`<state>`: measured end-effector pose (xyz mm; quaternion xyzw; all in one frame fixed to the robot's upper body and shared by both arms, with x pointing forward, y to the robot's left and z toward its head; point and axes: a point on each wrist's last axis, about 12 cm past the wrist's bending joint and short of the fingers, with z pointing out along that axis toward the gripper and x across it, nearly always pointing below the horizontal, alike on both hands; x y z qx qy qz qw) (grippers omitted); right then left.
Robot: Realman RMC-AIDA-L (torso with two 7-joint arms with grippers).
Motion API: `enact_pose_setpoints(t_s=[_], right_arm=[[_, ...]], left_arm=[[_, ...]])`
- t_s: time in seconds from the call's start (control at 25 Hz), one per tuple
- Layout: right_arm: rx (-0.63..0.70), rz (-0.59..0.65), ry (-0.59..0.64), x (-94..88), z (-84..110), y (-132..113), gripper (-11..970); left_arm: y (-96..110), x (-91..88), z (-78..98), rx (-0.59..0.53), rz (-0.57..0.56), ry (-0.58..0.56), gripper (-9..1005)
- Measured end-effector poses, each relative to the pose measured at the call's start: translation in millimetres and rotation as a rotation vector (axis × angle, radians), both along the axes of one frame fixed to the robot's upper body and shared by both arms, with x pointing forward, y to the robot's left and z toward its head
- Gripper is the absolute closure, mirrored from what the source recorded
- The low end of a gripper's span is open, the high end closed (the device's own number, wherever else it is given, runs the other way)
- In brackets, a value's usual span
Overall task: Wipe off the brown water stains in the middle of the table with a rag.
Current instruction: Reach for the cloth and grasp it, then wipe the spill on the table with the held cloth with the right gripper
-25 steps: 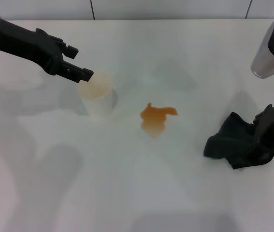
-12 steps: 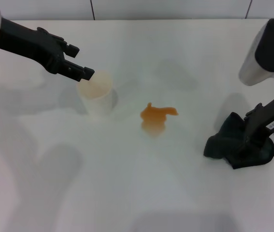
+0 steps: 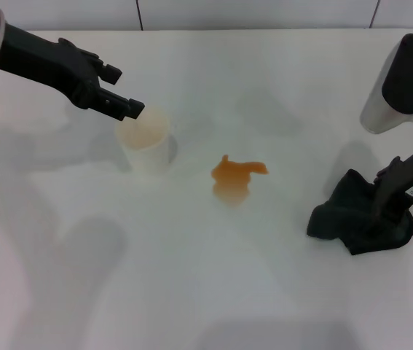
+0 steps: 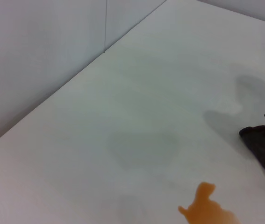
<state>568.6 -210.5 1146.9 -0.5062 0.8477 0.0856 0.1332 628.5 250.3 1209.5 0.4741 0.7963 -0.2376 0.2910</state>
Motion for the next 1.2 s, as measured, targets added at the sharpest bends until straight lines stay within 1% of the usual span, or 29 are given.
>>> enact_pose_setpoints(t_s=[0.24,0.52,0.68,1.0,1.2], right_arm=[[-0.008,-0.004,0.007,-0.6,-2.4,-1,159],[-0.037,0.033,0.018,-4.7,-5.5,4,460],[-0.081,0.046,0.018,-6.1,-7.6,5,630],[-0.079,0.065,-0.013,-7.6,-2.7,11,847],[-0.073,0.085,-0.023,-10.6,-0.1,18,849]], left_arm=[[-1,0.5,0.8,-0.001,0.002,0.002,163],[-2,1.0,1.5,-0.003,0.005,0.003,163],[-1,0.9,1.2,-0.001,0.008,0.006,163],[-1,0.3,0.0,0.0,0.011,0.013,163],[0,0.0,-0.6,0.0,0.014,0.014,164]])
